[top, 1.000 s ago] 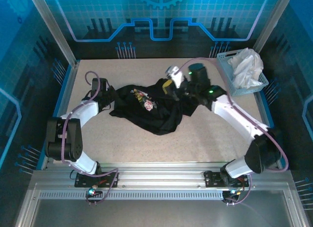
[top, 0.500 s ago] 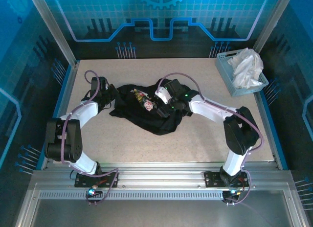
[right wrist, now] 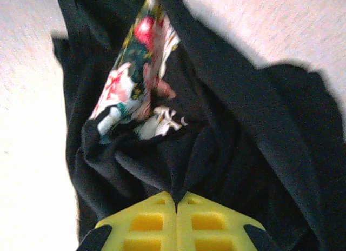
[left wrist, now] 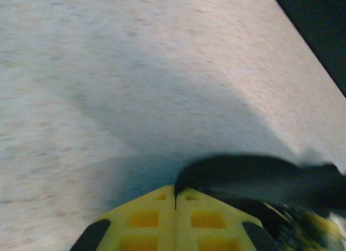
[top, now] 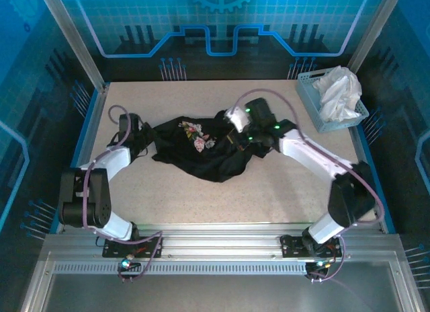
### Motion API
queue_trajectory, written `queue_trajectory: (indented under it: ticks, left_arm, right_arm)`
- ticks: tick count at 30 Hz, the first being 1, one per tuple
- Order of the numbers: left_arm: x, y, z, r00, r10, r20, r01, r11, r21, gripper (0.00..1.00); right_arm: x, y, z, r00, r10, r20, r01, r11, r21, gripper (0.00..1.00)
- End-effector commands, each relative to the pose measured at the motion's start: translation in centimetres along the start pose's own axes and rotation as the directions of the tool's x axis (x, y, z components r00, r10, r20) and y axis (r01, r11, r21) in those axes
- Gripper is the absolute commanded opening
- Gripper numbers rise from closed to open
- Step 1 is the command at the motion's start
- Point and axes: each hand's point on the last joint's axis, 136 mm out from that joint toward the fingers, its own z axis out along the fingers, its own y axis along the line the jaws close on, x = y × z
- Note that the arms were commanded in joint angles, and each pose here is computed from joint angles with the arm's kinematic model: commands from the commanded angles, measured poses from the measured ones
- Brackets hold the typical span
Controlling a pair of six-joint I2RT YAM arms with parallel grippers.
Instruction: Fold the inside-out t-shirt
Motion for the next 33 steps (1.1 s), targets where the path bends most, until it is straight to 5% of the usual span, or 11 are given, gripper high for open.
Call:
queue_trajectory:
  ticks: [1,4,8,13,19,24,28,32,33]
  left_arm:
    - [-1.3,0.3,-1.4,0.996,-0.045,0.076,0.044,0.999,0.020,0.13]
    - [0.0,-0.5,-2.4,0.999,0.005,0.053,-0.007,0.999,0.033,0.46]
    - [2.5,-3.8,-5.3,0.981,0.180,0.074,-0.186,0.980,0.076,0.63]
    - [8.8,-11.2,-7.4,0.895,0.446,0.034,-0.434,0.848,0.305,0.74]
    - [15.2,-15.6,-4.8,0.706,0.704,-0.077,-0.611,0.660,0.437,0.80]
    - [17.4,-16.0,-0.6,0.616,0.767,-0.179,-0.647,0.623,0.440,0.85]
    - [19.3,-16.1,1.7,0.572,0.775,-0.268,-0.621,0.623,0.475,0.74]
    - [16.6,-16.1,4.6,0.635,0.718,-0.283,-0.611,0.692,0.384,0.31]
    - [15.4,-16.2,5.0,0.671,0.683,-0.287,-0.577,0.725,0.376,0.11]
  right_arm:
    - [-2.0,2.5,-1.8,0.993,0.012,0.119,0.005,0.991,-0.136,0.00]
    - [-1.7,2.2,-1.2,0.994,0.008,0.108,0.007,0.991,-0.131,0.00]
    - [-1.4,1.9,-0.6,0.996,0.003,0.093,0.009,0.992,-0.126,0.00]
    - [-1.1,1.7,0.2,0.997,0.006,0.079,0.004,0.992,-0.123,0.00]
    - [-1.6,1.3,-0.2,0.996,-0.002,0.086,0.010,0.995,-0.099,0.00]
    - [-3.2,0.8,-1.5,0.992,-0.008,0.127,0.019,0.997,-0.080,0.00]
    - [-5.7,0.1,-3.2,0.981,0.005,0.192,0.008,0.998,-0.065,0.00]
    - [-9.4,0.7,-6.2,0.951,-0.003,0.310,0.035,0.995,-0.098,0.00]
    - [-10.3,0.8,-7.4,0.940,-0.011,0.341,0.047,0.994,-0.097,0.00]
